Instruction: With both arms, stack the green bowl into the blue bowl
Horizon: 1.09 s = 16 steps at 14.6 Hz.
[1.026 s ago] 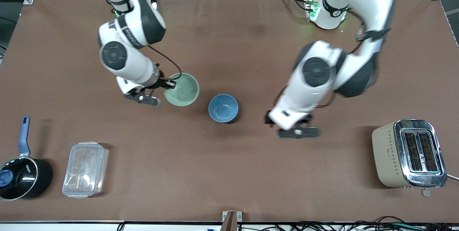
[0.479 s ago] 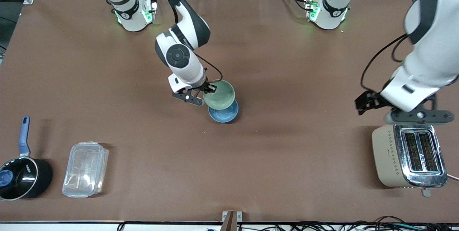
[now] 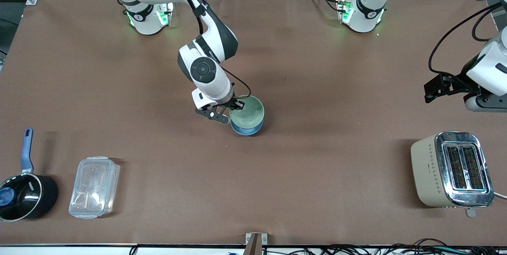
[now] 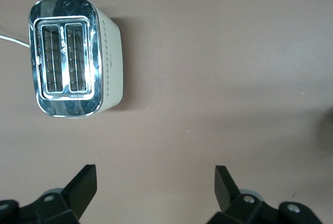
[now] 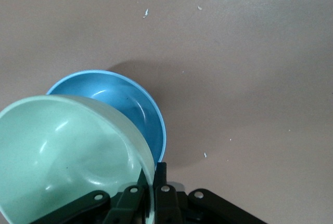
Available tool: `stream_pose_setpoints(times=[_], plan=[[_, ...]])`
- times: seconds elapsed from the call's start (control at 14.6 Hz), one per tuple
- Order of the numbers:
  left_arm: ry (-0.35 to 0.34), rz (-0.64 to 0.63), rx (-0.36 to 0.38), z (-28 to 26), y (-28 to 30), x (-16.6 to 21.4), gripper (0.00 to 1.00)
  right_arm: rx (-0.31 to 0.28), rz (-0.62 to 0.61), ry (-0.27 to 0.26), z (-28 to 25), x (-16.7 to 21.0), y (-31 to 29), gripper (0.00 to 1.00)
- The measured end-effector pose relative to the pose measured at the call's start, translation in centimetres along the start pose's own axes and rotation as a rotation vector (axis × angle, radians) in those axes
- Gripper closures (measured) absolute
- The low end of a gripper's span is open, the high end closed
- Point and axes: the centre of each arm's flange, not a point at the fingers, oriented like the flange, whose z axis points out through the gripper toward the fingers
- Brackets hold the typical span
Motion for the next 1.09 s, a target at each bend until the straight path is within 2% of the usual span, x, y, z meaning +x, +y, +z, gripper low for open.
stream_pose_setpoints(times=[0.62,0.75,0.89,1.03,1.09], plan=[[-0.053,-0.02,-0.009,-3.4,-0.2,-4.5,0.0,-0.02,0.002,-0.009,1.8,0.3,0.0,0.9],[-0.063,-0.017,-0.008,-3.7,0.0,-5.3,0.0,-0.016,0.002,-0.006,1.6,0.3,-0.2,0.76],[-0.068,-0.015,-0.007,-3.7,0.1,-5.5,0.0,0.003,0.005,0.008,0.5,1.0,-0.6,0.56],[-0.069,-0.012,-0.007,-3.7,0.2,-5.5,0.0,0.018,0.012,0.035,-1.1,2.3,-0.7,0.37],[-0.069,-0.009,-0.009,-3.7,0.4,-5.5,0.0,0.003,0.001,0.064,-2.3,3.2,-0.5,0.29]])
